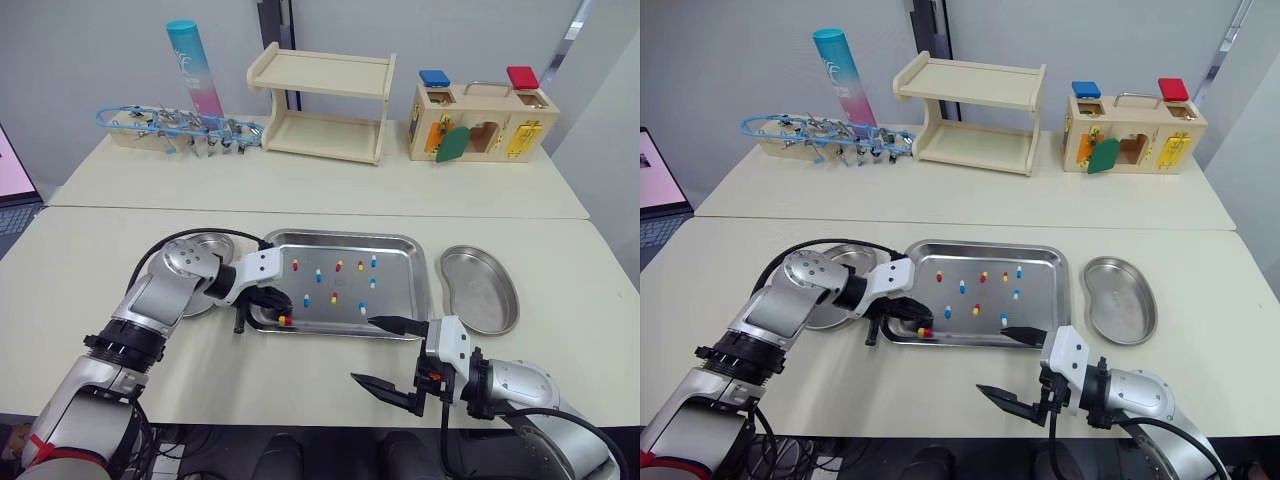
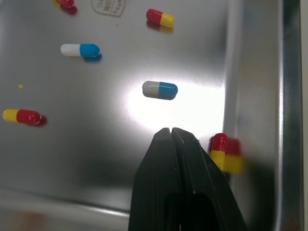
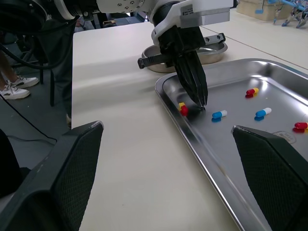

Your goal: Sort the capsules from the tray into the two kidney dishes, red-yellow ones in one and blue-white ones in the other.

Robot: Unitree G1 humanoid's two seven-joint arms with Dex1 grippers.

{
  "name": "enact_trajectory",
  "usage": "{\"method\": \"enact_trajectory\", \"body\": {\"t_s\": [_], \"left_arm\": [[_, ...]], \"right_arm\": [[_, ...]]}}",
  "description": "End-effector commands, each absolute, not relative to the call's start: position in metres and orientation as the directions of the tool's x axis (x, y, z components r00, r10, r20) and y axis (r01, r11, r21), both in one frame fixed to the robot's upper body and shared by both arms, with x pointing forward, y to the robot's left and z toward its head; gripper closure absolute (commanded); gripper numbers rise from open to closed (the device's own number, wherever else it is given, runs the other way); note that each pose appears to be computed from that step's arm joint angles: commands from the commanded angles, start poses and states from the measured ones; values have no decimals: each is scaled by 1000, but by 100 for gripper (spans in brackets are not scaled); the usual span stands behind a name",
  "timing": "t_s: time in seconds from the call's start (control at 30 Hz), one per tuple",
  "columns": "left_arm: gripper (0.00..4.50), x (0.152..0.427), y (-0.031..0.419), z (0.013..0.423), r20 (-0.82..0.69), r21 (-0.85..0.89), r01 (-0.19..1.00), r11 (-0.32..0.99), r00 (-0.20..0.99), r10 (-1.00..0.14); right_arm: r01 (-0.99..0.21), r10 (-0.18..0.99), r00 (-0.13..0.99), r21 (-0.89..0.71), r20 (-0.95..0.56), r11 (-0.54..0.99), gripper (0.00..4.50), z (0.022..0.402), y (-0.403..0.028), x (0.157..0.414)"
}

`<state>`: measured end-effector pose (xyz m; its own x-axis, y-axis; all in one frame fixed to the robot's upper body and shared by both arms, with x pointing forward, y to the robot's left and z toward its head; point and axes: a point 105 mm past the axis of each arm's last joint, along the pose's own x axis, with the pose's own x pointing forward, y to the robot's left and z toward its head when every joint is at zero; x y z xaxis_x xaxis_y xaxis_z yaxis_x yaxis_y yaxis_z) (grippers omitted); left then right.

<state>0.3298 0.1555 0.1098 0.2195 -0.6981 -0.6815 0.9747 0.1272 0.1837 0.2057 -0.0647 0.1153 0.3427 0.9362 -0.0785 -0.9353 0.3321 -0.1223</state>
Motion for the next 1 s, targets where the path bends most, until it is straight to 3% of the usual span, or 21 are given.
{"method": "enact_trajectory", "body": {"t_s": [0.03, 0.17, 0.27, 0.37, 0.67, 1.0], "left_arm": [[449, 336, 149, 141, -606, 260, 956, 132, 268, -749], [449, 335, 157, 158, -572, 275, 953, 124, 266, -776], [397, 332, 163, 159, -589, 281, 955, 92, 247, -769], [311, 321, 164, 153, -618, 256, 967, 5, 168, -768], [311, 309, 170, 127, -716, 190, 975, -113, 59, -695], [311, 317, 165, 117, -735, 224, 964, -141, 72, -675]], "right_arm": [[-939, 946, 322, -143, -34, 314, 0, 126, -60, 203], [-938, 946, 323, -143, -36, 315, 0, 126, -60, 203], [-939, 946, 320, -144, -40, 312, 0, 125, -60, 204], [-940, 948, 316, -146, -42, 307, 0, 125, -60, 204], [-944, 952, 303, -149, -49, 293, 0, 125, -59, 202], [-945, 951, 304, -140, -47, 295, 0, 125, -58, 200]]}}
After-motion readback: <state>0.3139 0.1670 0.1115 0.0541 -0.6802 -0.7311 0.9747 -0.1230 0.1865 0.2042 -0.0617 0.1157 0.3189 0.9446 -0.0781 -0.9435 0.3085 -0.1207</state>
